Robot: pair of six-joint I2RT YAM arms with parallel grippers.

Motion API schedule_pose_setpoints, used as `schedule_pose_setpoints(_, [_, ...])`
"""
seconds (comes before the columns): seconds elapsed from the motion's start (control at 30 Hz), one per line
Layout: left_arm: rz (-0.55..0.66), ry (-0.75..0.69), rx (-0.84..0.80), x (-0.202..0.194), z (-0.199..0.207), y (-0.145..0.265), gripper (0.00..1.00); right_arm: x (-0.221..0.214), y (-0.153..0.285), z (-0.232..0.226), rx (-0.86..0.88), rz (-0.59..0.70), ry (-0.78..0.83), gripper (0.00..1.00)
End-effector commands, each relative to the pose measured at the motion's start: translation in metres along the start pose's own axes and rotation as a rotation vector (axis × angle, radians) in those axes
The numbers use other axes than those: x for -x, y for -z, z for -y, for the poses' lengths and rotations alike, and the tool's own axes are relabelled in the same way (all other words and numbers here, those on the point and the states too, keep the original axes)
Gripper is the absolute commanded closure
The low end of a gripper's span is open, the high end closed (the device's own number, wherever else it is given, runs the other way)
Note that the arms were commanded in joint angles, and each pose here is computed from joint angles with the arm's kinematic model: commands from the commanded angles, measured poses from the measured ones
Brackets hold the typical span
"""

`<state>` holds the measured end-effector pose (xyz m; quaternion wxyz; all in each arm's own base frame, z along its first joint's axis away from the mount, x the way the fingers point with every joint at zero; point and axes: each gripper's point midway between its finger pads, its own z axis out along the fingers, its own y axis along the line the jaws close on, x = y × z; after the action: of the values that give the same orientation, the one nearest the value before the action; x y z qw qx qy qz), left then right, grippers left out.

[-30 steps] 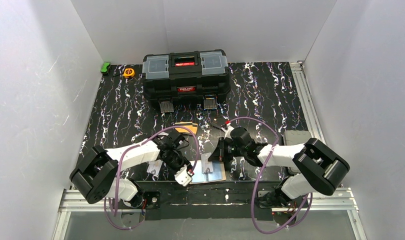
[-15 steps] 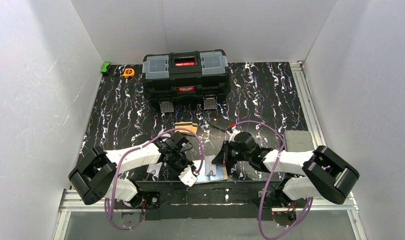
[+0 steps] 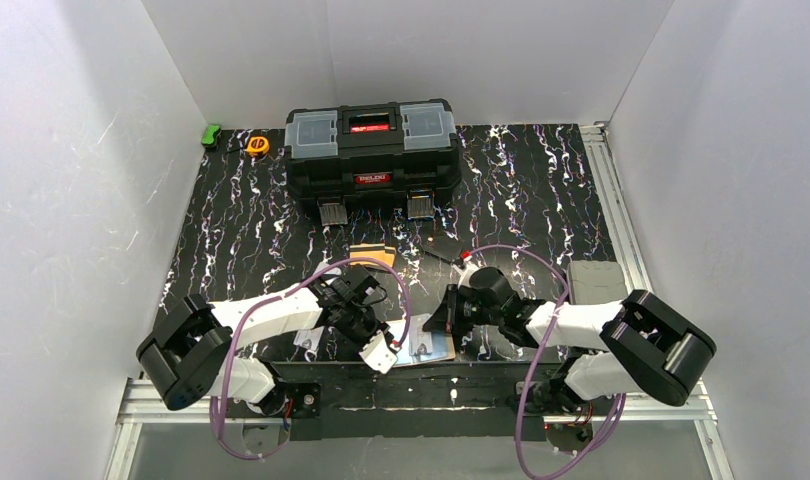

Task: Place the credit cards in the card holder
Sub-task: Insert the credit card into the card holder.

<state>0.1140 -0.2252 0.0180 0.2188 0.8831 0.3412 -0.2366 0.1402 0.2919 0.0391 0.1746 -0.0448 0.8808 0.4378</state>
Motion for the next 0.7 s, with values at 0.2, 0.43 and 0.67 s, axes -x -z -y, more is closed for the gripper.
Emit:
schedule_pose_setpoints(0.2, [-0.107, 0.044, -0.057, -0.022, 0.02, -0.004, 0.84, -0.021, 0.001, 0.009, -0.006, -0.06, -0.005, 0.99])
schedule_pose_setpoints(0.43, [-0.109, 0.036, -0.06, -0.022, 0.022, -0.005, 0.83, -0.025, -0.009, 0.006, 0.002, -0.112, -0.005, 0.99])
schedule_pose_setpoints(0.67, [-0.11, 0.029, -0.062, -0.022, 0.024, -0.005, 0.84, -0.022, -0.011, 0.011, -0.038, -0.111, -0.006, 0.99])
